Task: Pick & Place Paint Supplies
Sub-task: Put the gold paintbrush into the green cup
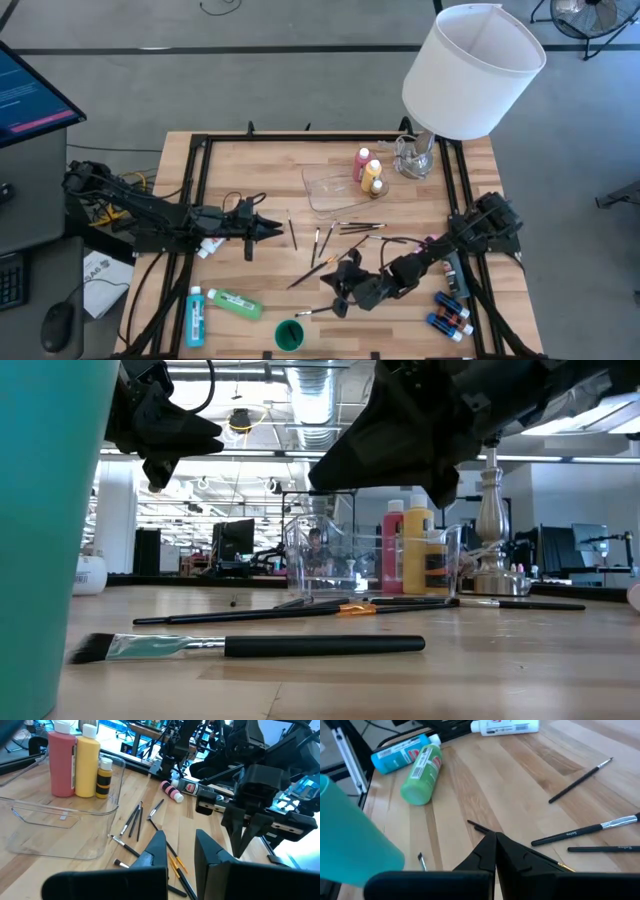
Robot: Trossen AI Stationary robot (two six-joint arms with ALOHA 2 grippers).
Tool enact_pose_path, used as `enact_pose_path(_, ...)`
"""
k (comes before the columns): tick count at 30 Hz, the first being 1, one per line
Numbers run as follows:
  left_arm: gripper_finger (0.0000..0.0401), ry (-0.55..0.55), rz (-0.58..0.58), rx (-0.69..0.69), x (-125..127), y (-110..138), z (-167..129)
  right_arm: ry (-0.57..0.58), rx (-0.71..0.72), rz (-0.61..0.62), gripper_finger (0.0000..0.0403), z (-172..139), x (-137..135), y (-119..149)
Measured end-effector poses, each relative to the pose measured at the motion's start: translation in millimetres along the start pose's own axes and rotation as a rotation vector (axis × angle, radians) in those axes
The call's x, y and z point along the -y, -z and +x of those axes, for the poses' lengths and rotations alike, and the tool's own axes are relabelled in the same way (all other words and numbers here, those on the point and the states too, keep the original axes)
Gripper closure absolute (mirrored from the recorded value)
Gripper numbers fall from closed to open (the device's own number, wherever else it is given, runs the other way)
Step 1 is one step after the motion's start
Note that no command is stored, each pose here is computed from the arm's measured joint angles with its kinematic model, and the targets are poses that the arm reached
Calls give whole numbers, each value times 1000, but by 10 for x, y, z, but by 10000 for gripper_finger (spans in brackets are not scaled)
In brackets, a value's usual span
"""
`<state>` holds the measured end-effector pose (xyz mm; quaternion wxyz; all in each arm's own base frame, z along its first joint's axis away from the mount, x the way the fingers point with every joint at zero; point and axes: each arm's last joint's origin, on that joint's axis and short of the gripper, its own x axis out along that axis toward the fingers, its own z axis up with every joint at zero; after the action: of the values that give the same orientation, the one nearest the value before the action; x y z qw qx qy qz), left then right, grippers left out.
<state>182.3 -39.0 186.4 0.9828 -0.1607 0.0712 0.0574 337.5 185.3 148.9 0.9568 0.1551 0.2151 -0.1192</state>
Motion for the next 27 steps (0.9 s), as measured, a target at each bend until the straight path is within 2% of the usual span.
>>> enact_pose_path(4,400,0,0,0,0,0,0,6,2,53,403,16,18,-13)
enact_pose_path(9,400,1,-5,0,0,1,0,4,1,52,403,13,14,-10)
enact_pose_path(17,400,94,-7,-37,27,11,-2,11,-12,-37,403,63,23,73)
enact_pose_path(23,400,105,-8,-39,30,11,-2,9,-16,-42,403,124,34,161)
enact_pose_path(27,400,135,-7,-48,40,11,-4,-10,5,-22,403,113,2,110)
